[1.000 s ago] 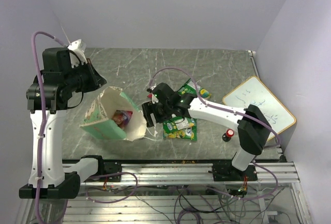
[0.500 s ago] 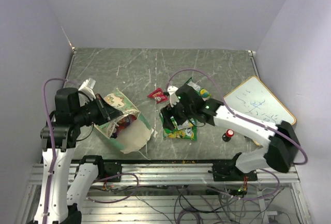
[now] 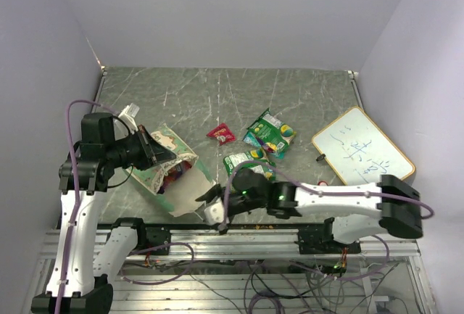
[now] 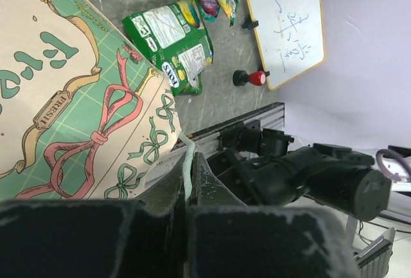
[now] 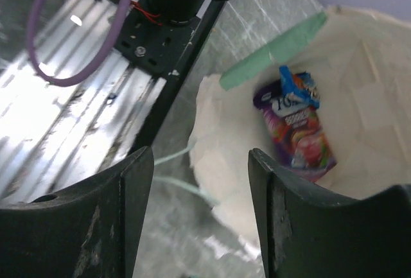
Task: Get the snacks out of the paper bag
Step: Take out the snack from the paper bag.
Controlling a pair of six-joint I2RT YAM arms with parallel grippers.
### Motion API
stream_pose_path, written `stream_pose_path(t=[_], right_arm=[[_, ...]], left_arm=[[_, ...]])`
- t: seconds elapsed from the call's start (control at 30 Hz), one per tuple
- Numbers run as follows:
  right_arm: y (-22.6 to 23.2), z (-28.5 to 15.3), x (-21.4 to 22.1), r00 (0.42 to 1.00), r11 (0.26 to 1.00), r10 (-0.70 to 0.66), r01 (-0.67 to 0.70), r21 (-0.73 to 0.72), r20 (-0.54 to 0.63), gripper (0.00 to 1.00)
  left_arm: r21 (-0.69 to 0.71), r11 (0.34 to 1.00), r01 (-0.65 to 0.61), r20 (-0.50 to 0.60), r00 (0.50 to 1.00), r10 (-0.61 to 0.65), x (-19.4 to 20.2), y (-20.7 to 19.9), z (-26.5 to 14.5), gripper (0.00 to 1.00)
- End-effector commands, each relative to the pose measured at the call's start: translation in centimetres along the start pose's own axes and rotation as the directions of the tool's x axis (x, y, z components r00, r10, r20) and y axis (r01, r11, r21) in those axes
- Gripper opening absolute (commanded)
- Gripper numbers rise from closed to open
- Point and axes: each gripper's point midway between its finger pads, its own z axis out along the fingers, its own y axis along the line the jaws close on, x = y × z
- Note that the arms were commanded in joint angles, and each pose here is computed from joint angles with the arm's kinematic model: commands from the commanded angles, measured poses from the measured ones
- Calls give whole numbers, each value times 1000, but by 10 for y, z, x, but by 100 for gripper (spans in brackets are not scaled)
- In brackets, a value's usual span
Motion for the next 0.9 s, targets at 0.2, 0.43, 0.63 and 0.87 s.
stream_pose_path(t=[0.2,0.43,0.63,0.87], right_arm=[[-70,74,27,946,922,-280,312,229,-163,59],[-94,101,85,904,884,-273,371,285,-329,62],[-121,111,107,903,888,-211,337,313,-375,63],[-127,122,143,895,897,-187,323,301,-404,63]], left_arm=[[61,997,-47,-35,998,49,5,-22,-16,7],[85,995,-47,-1,999,47,-1,-33,-20,7],[111,993,-39,-38,998,44,2,-36,-18,7],[175,984,-29,-17,999,33,-1,-42,-13,7]])
